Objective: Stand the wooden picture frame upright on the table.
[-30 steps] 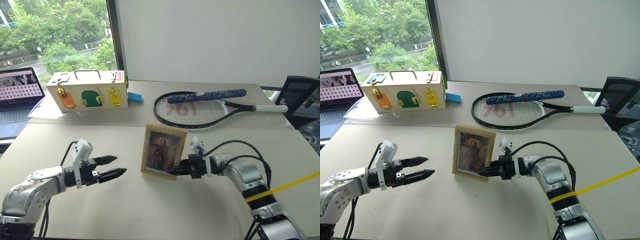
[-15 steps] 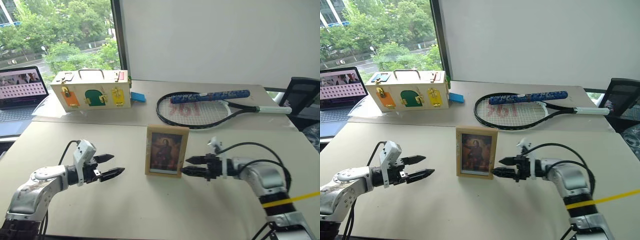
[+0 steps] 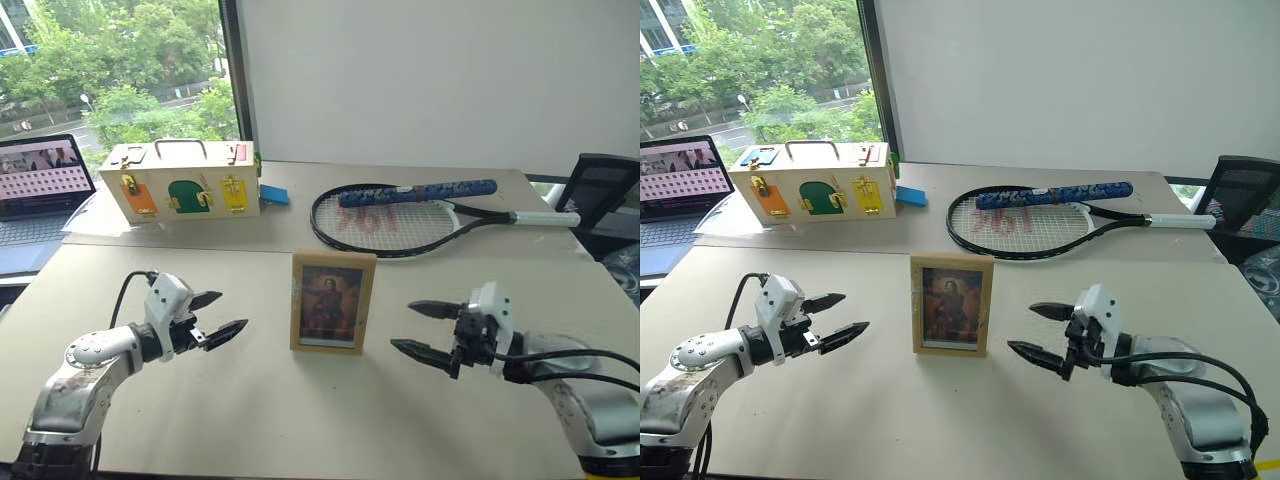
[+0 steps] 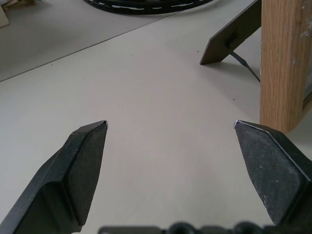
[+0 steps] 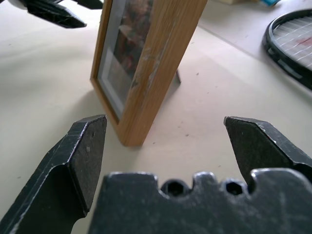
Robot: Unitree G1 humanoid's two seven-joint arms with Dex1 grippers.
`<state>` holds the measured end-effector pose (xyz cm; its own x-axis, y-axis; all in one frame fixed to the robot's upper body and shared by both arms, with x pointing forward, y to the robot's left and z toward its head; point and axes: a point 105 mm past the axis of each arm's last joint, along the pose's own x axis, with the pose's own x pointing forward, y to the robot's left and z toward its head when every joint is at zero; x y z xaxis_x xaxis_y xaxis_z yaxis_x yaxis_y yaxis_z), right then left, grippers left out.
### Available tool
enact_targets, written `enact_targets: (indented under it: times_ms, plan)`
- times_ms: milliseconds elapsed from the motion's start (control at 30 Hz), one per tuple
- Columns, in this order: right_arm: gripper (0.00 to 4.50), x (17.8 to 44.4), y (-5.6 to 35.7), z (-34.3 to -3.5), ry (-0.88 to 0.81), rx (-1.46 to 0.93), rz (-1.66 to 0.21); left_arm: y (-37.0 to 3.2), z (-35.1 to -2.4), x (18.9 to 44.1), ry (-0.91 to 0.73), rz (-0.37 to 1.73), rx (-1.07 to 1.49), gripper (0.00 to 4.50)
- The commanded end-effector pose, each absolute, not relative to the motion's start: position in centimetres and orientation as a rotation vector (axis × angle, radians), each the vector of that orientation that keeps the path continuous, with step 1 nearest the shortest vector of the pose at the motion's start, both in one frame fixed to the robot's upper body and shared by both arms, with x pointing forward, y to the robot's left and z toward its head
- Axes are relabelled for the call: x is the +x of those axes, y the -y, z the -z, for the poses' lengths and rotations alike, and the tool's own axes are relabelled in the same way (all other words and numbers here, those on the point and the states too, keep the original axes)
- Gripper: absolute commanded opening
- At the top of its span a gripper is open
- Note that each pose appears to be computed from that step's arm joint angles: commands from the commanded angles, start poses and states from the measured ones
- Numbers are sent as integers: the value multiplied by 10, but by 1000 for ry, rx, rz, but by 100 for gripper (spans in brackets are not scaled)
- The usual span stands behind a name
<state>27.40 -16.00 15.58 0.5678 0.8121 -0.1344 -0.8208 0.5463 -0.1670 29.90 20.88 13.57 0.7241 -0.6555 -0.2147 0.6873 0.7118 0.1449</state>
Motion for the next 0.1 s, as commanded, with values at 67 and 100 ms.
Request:
enact_targets:
  times_ms: [67,100]
  plan:
    - [445,272,160,-162,-3,-233,-930,-200,-141,301,-137,789,245,450]
    - [445,272,161,-161,-6,-232,-928,-199,-140,299,-155,812,223,450]
